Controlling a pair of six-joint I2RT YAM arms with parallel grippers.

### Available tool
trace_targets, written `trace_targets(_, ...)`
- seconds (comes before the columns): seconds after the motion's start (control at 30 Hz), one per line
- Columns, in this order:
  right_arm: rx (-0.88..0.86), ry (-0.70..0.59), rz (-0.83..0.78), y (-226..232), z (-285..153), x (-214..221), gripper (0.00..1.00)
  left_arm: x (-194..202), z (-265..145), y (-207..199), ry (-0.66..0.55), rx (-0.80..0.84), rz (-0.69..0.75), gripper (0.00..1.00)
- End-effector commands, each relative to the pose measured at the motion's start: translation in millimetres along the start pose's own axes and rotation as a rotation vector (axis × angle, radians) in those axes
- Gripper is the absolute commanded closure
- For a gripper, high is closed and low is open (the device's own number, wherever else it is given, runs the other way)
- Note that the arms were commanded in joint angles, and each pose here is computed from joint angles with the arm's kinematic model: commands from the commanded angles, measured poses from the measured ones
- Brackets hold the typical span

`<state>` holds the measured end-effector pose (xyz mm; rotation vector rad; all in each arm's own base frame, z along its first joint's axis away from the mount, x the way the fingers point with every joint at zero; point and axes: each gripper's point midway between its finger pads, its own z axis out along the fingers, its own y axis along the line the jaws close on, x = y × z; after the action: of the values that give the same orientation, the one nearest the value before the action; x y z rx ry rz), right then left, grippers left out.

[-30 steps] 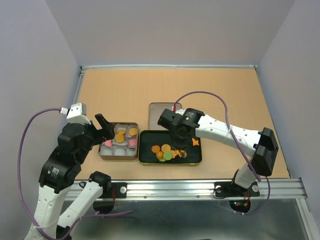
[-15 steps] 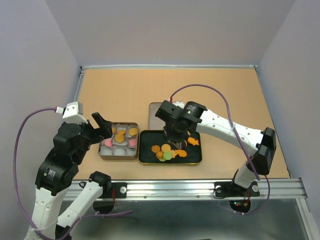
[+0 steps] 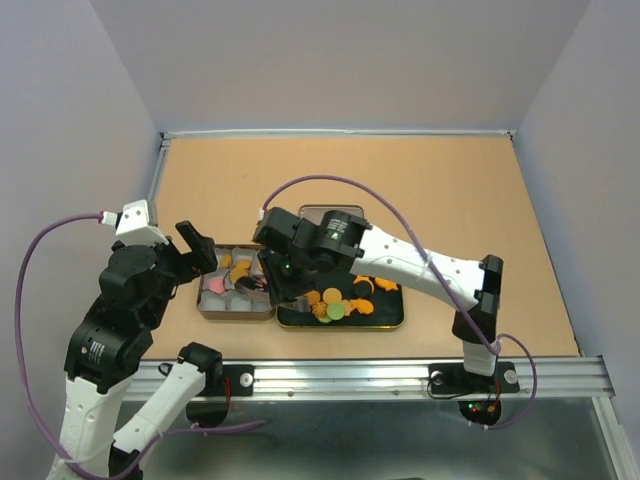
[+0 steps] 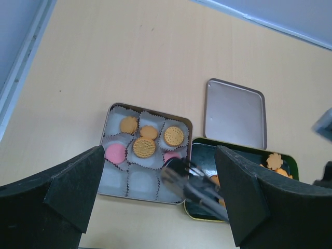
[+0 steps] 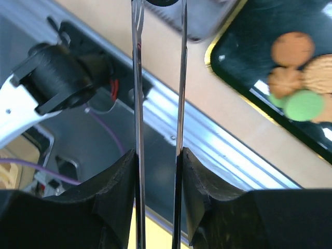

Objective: Pack the cookies

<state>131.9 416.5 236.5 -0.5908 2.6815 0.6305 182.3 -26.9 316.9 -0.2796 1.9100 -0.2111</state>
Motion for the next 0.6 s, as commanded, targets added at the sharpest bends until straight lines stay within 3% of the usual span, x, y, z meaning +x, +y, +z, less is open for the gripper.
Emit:
trace_targets(0.0,-0.233,0.018,-0.090,68,-4,3,0.81,-19,-1,-2,-0.048,-0.011,0.004,0.01)
trace_targets(0.27,-0.272,0.055,-0.133,91,27,4,0.81,-18,0,-1,-0.042,-0.017,0.001,0.01)
trace_targets(0.57,-0.291,0.008,-0.157,103,31,-11,0.81,-18,-1,1,-0.040,-0.028,-0.004,0.01)
